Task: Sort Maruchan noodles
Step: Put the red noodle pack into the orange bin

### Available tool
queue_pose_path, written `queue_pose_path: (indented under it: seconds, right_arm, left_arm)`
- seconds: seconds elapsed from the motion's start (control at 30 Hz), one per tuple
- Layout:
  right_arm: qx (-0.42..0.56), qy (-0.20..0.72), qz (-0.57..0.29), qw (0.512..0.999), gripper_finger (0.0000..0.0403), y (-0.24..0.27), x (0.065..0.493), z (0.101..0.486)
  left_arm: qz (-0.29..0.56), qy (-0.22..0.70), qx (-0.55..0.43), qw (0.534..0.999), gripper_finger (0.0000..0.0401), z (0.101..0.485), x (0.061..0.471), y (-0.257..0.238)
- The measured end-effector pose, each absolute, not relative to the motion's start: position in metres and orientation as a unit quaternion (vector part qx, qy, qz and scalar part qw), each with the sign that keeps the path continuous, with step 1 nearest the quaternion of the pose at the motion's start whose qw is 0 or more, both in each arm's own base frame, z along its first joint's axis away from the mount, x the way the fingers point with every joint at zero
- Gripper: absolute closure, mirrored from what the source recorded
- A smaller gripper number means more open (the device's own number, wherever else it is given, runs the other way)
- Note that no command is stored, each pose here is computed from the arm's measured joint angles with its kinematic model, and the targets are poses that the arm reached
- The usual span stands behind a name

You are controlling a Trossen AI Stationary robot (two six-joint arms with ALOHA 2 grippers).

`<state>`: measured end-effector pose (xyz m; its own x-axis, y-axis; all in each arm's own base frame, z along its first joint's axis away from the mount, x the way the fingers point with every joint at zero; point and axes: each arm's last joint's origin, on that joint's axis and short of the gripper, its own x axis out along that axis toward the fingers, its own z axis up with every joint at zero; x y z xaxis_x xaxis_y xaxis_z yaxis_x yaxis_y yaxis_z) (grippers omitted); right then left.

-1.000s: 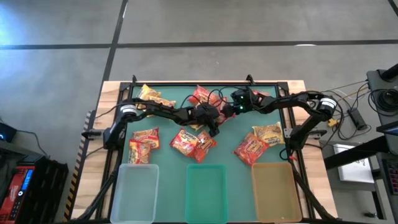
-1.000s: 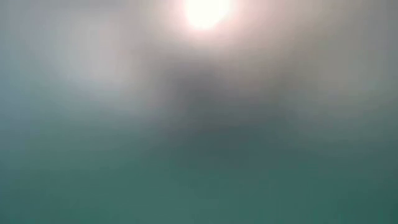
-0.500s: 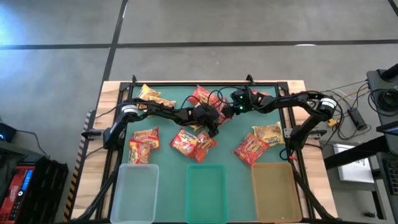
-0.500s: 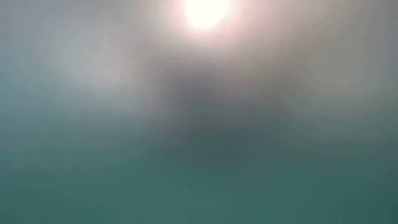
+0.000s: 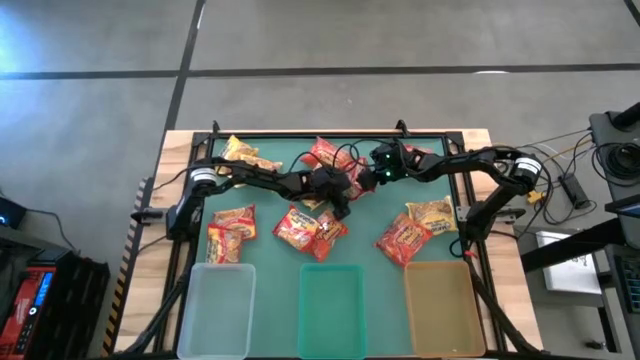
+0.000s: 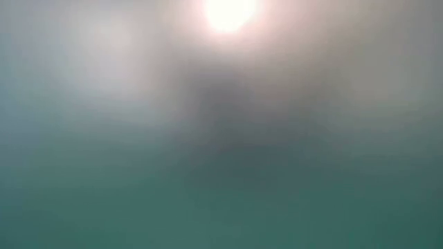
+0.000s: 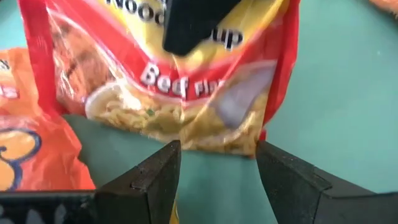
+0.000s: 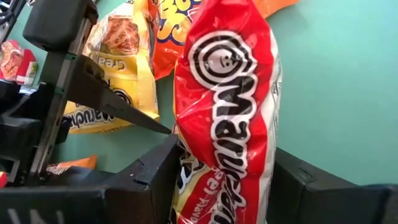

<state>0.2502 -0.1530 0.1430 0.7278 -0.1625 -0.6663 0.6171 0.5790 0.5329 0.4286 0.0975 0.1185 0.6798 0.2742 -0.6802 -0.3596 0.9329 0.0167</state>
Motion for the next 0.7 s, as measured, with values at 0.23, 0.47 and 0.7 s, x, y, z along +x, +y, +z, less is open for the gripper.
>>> queue_pose_path:
  seconds: [0.23,0.47,0.7]
  right_arm:
    - [0.385,0.293,-0.229,0.845,0.023,-0.153,0.249,0.145]
    - [0.379,0.281,-0.236,0.85,0.023,-0.157,0.241,0.156]
    - [0.368,0.249,-0.249,0.86,0.023,-0.159,0.223,0.185]
  left_arm:
    - [0.218,0.401,-0.039,0.889,0.0207,0.12,0.419,0.098]
    - [0.228,0.395,-0.033,0.889,0.0207,0.134,0.417,0.098]
    - [0.226,0.416,-0.031,0.88,0.0207,0.132,0.413,0.097]
